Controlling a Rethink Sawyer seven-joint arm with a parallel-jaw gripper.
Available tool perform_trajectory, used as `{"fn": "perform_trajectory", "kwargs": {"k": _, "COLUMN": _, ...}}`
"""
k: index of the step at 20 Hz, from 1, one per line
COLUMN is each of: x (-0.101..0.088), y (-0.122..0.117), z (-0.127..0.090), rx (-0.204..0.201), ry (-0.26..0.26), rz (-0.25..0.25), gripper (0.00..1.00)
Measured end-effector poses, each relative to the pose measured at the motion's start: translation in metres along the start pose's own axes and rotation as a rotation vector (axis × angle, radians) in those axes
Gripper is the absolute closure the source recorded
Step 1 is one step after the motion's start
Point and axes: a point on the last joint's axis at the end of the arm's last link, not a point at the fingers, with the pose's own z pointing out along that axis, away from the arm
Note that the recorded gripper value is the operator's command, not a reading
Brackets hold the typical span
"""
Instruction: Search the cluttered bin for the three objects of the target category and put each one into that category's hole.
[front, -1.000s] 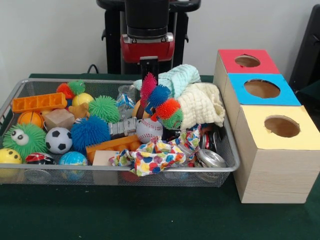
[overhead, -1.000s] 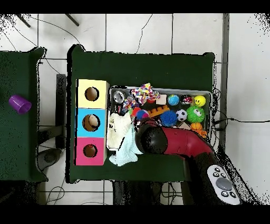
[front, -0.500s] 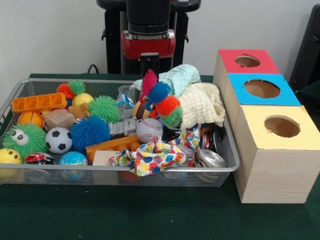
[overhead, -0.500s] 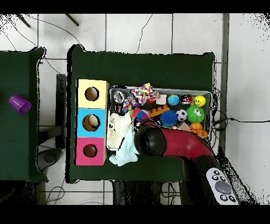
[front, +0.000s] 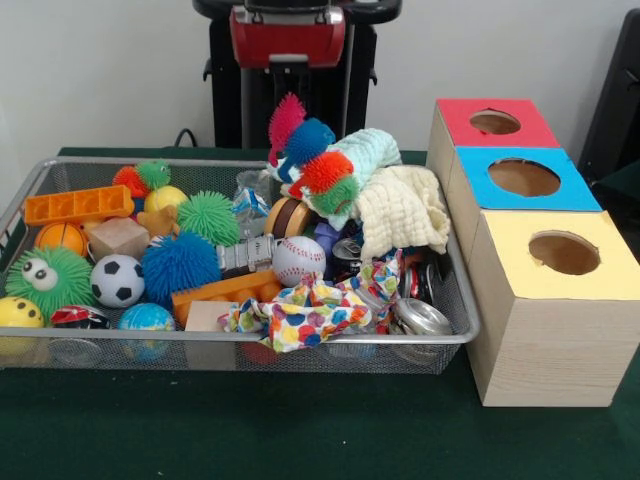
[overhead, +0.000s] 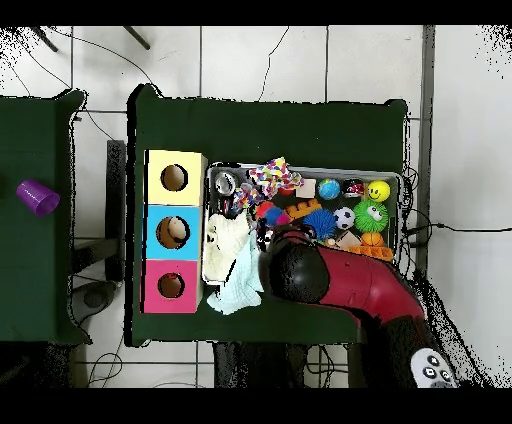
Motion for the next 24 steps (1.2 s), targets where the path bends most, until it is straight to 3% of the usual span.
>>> {"fn": "perform_trajectory", "kwargs": {"k": 10, "x": -0.009, "y": -0.022, "z": -0.034, "rx": 0.004, "ry": -0.006, "rz": 0.073, "gripper": 1.0}}
{"fn": "perform_trajectory", "kwargs": {"k": 24, "x": -0.006, "y": -0.022, "z": -0.032, "rx": 0.0, "ry": -0.002, "rz": 0.081, "gripper": 1.0}}
